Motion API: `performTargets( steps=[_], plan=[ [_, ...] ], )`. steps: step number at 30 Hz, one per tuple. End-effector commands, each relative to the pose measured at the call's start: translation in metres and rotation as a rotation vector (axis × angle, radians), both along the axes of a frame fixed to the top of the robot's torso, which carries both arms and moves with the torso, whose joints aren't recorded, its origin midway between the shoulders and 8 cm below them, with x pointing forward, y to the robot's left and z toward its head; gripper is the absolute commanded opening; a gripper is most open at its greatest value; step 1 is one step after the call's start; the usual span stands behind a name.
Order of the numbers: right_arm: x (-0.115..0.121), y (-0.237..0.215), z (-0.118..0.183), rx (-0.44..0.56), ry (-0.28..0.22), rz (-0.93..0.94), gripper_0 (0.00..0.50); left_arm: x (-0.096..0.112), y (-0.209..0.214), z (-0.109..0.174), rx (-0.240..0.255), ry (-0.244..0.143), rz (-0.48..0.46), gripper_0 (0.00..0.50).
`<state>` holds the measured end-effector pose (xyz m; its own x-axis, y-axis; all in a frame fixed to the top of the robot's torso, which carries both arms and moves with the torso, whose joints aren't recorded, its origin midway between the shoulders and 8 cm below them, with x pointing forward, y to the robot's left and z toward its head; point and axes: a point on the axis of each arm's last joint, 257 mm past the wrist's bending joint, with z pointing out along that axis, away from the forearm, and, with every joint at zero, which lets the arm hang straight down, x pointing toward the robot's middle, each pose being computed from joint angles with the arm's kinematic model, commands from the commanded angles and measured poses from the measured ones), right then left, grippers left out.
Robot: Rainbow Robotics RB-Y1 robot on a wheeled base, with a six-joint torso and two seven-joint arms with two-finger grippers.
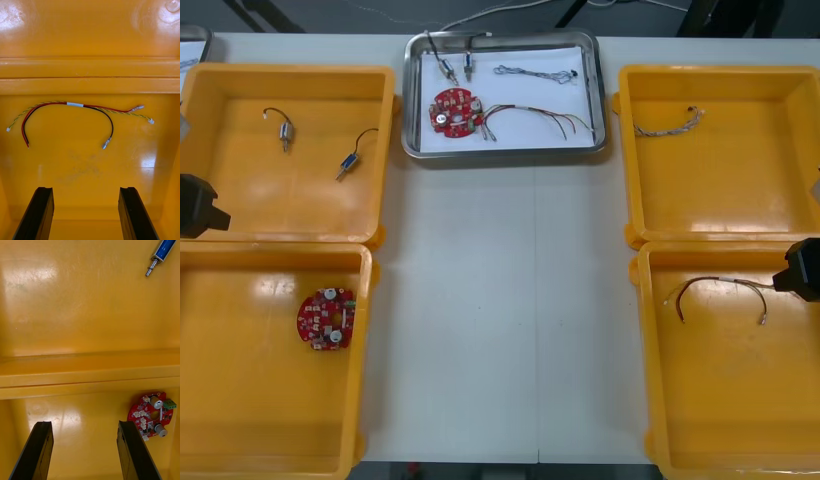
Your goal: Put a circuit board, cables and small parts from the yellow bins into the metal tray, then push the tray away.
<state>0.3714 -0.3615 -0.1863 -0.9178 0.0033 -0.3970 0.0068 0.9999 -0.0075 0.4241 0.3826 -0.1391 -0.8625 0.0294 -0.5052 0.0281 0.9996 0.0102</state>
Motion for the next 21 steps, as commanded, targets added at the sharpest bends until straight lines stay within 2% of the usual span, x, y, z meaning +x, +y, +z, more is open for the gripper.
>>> performTargets(
  steps=[1, 21],
  plan=[
    [0.0023, -0.0005, 0.0088, -0.008, -0.039, 0.013, 0.5, -0.0021, 0.0026, 0.0072, -0.015, -0.023, 0.044, 0.5],
    [0.0023, -0.0005, 0.0088, -0.008, -0.039, 0.013, 0.5, -0.0021, 0.0026, 0.0072, -0.015, -0.023, 0.044, 0.5]
  ],
)
